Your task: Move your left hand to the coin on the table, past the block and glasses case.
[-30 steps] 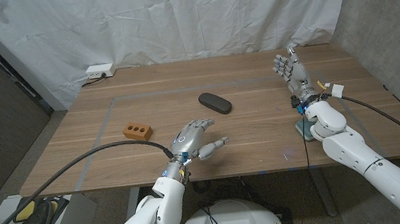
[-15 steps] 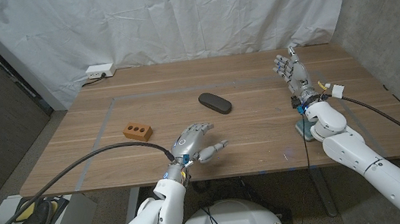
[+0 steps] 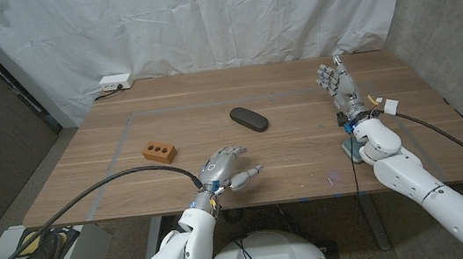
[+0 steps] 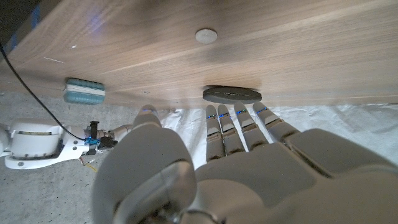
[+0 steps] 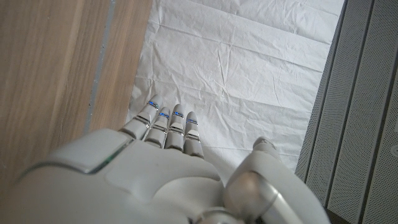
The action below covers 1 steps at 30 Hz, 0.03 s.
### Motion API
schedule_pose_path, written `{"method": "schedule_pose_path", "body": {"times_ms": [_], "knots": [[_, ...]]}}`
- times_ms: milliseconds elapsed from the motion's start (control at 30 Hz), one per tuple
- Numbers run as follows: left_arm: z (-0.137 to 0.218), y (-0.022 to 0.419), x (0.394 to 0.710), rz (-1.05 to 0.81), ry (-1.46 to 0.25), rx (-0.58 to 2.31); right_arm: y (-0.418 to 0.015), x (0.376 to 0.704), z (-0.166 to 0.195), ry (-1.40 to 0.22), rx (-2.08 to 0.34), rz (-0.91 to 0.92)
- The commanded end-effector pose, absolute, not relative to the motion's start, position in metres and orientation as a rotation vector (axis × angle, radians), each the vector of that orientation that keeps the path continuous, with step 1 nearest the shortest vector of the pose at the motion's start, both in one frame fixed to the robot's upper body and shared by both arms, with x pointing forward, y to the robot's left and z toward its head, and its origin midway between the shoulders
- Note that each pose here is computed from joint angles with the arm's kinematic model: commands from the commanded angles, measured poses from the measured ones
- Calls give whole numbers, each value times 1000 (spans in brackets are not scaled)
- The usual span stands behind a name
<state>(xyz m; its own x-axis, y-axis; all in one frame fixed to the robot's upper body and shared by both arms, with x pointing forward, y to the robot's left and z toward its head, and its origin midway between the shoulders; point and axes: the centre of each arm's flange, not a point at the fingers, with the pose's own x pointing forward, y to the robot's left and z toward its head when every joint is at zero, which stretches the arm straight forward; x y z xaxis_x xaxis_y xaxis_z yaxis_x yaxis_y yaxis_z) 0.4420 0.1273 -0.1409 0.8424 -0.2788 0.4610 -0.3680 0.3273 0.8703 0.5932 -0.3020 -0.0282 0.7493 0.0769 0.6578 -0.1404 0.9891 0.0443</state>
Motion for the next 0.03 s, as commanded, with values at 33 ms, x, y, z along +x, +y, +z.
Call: {"method": "schedule_pose_path", "body": {"times_ms": [33], "knots": [[-140, 128, 440, 58, -597, 1263, -303, 591, -32, -710, 95, 113]]}}
